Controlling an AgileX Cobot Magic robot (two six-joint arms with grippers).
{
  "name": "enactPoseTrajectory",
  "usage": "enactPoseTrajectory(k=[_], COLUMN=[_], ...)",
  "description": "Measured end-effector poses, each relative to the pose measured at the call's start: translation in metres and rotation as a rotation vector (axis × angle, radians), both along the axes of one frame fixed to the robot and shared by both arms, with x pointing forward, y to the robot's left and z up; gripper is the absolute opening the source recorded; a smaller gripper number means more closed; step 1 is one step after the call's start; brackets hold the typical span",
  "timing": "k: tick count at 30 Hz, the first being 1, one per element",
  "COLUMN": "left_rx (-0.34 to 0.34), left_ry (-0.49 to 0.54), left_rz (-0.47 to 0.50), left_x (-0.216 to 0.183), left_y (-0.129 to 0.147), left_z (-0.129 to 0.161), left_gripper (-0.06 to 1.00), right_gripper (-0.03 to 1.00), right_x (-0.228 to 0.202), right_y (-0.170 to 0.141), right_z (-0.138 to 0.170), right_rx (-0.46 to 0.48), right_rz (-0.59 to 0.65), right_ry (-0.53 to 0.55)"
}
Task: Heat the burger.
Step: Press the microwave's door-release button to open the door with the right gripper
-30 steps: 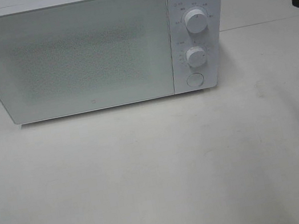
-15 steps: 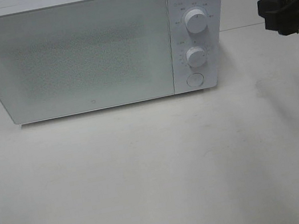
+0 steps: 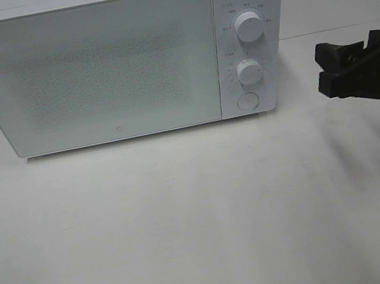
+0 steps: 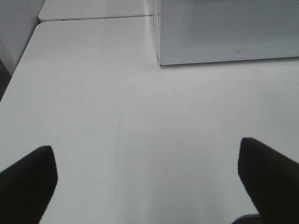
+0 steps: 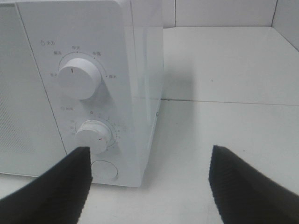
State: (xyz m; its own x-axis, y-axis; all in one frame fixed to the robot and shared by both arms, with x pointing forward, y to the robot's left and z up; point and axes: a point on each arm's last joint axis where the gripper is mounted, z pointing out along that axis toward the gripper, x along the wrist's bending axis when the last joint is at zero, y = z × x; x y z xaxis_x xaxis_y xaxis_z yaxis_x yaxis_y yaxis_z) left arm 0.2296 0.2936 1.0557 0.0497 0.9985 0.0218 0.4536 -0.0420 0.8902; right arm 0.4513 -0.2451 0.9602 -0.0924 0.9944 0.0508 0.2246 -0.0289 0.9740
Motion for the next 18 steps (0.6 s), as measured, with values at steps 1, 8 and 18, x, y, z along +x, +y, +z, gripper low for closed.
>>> enactPoseTrajectory(k=[1, 8, 18], left_rx=[0.0, 0.0, 0.0], left_ry=[0.0, 0.0, 0.0], left_rz=[0.0, 0.0, 0.0], left_x=[0.0, 0.0, 0.0], left_y=[0.0, 0.0, 0.0], left_z=[0.0, 0.0, 0.0], left_gripper=[0.97, 0.97, 0.97], right_gripper=[0.7, 0.7, 0.7], right_x=[0.0, -0.002, -0.013], right_y=[0.0, 0.027, 0.048], right_z=[0.0, -0.019, -0.041], right_rx=[0.0, 0.002, -0.023], right_rz=[0.0, -0.01, -0.085], right_ry=[0.0, -0.001, 0.041])
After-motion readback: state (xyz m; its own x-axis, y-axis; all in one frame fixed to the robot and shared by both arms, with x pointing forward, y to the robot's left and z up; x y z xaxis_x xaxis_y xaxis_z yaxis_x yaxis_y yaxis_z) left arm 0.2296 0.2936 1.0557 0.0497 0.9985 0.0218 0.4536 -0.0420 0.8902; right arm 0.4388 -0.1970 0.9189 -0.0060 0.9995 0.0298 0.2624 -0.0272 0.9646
